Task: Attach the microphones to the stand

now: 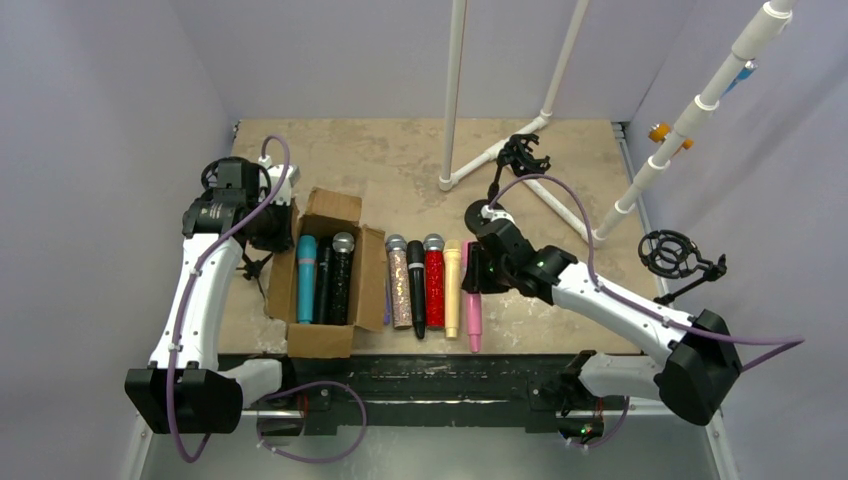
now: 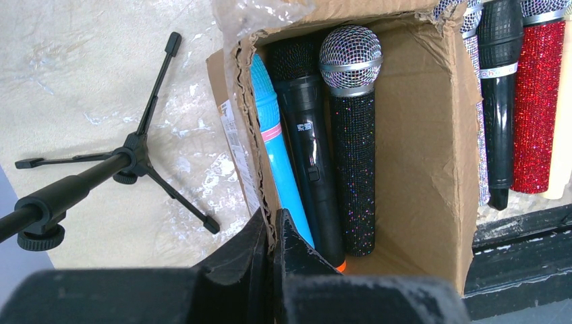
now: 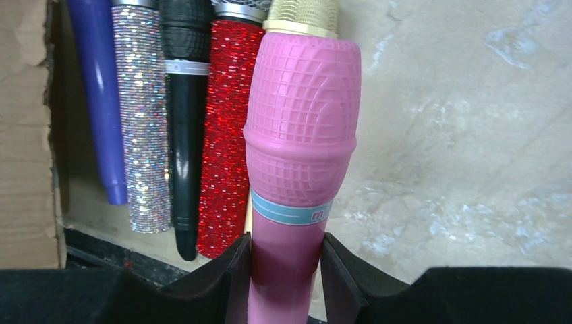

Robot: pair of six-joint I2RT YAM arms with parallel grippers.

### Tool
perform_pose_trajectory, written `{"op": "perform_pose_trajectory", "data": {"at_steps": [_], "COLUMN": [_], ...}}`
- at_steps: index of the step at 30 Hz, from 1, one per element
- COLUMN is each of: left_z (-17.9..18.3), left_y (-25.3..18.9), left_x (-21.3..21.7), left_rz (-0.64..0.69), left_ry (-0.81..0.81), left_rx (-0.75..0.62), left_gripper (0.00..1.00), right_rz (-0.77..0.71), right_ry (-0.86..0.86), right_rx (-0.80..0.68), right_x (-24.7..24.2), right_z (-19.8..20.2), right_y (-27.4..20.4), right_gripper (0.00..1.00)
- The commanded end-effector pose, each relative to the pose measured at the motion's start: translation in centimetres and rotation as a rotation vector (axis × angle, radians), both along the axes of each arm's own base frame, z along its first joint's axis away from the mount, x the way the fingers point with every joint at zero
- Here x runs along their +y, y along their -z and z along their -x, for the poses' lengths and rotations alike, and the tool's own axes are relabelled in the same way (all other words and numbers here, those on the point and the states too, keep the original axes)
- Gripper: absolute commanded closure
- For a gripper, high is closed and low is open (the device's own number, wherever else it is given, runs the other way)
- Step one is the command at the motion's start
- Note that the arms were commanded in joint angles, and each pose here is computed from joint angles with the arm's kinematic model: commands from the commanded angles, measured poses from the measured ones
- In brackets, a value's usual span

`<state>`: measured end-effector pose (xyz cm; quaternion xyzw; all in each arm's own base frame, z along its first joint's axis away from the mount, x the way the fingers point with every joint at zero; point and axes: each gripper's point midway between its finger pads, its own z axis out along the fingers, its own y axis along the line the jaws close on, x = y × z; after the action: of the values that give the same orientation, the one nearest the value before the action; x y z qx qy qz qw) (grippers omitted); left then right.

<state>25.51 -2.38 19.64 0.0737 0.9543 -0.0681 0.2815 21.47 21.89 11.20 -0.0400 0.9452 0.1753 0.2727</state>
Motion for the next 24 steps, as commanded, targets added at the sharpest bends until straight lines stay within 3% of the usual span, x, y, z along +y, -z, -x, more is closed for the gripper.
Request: {"op": "perform_pose_trajectory", "data": {"at_steps": [1, 6, 24], "left_z": [-1.4, -1.5, -0.9], "left_y": [-1.9, -1.8, -2.6], "left_x": [-0.3, -0.7, -0.8], "left_rz": [0.009, 0.028, 0.025], "left_ry": [0.017, 0.024, 0.049], "left_rx": [-0.092, -0.087, -0.110], "left_gripper": [1.00, 1.00, 1.00], "right_rz": [0.059, 0.107, 0.286], "right_ry": [0.068, 0.067, 0.083], "right_rx": [0.004, 0.041, -0.073], "right_x": [-2.0, -2.3, -0.5], "right_z": [0.4, 0.6, -6.9], "right_y": [0.6, 3.4, 8.0], "right_gripper": [1.00, 1.00, 1.00]}}
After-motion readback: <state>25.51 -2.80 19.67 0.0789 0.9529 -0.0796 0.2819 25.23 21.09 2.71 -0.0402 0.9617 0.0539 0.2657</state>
